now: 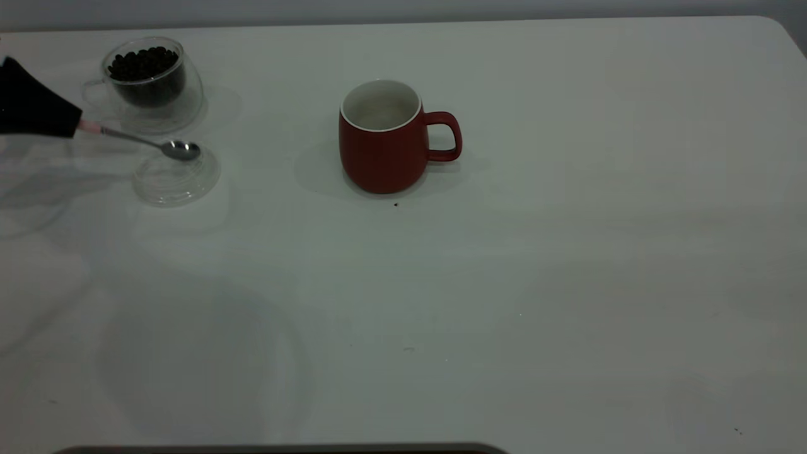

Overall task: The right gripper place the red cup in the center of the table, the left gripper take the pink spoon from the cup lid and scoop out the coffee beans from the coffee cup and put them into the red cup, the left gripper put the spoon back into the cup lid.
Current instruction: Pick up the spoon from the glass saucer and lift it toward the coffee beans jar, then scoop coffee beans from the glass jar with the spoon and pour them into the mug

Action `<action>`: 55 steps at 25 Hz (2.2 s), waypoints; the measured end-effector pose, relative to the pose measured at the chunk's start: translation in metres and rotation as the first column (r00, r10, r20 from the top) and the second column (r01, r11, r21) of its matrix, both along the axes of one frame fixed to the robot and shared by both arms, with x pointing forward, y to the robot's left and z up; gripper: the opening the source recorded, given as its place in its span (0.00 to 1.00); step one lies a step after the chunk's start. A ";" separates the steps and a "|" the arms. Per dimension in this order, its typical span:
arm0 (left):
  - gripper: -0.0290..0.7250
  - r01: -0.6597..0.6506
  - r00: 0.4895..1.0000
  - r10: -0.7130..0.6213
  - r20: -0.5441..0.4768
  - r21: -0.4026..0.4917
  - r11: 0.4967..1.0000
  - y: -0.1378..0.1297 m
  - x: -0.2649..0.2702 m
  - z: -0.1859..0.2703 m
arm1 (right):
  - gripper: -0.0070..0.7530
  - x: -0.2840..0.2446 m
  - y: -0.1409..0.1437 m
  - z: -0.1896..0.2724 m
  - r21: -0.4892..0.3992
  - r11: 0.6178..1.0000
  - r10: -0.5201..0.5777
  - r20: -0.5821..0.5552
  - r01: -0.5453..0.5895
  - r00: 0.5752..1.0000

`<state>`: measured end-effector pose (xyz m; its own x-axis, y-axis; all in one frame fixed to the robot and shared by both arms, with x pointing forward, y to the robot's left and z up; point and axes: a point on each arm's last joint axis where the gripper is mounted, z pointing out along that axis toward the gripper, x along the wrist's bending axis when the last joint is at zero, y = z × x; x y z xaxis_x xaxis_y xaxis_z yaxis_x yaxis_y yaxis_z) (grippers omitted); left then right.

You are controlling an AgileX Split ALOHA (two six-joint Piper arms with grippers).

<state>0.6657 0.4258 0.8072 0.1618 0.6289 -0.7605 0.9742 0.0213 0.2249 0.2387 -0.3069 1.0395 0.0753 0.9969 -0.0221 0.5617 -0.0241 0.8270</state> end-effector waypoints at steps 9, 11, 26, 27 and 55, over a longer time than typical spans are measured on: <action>0.20 -0.072 0.997 0.072 0.016 0.029 0.997 0.008 0.016 0.040 | 0.68 0.000 0.000 0.000 0.000 1.000 0.000 0.000 0.000 1.000; 0.20 -0.084 0.996 0.083 0.018 0.023 0.996 0.008 0.017 0.047 | 0.68 0.000 0.000 0.000 0.000 1.000 0.000 0.000 0.000 1.000; 0.20 -0.135 0.982 0.141 0.127 -0.059 0.989 0.012 0.023 0.068 | 0.68 0.000 0.000 0.000 0.000 1.000 0.000 0.000 0.000 1.000; 0.20 -0.131 0.983 0.136 0.125 -0.051 0.990 0.014 0.022 0.067 | 0.68 0.000 0.000 0.000 0.000 1.000 0.000 0.000 0.000 1.000; 0.20 -0.250 0.960 0.245 0.137 0.015 0.968 0.026 0.028 0.029 | 0.68 0.000 0.000 0.000 0.000 1.000 0.000 0.000 0.000 1.000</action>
<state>0.6938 0.4514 0.8365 0.0961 0.6852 -0.7220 0.9007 0.2489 0.3560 0.2387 -0.3069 1.0395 0.0753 0.9969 -0.0221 0.5617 -0.0241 0.8270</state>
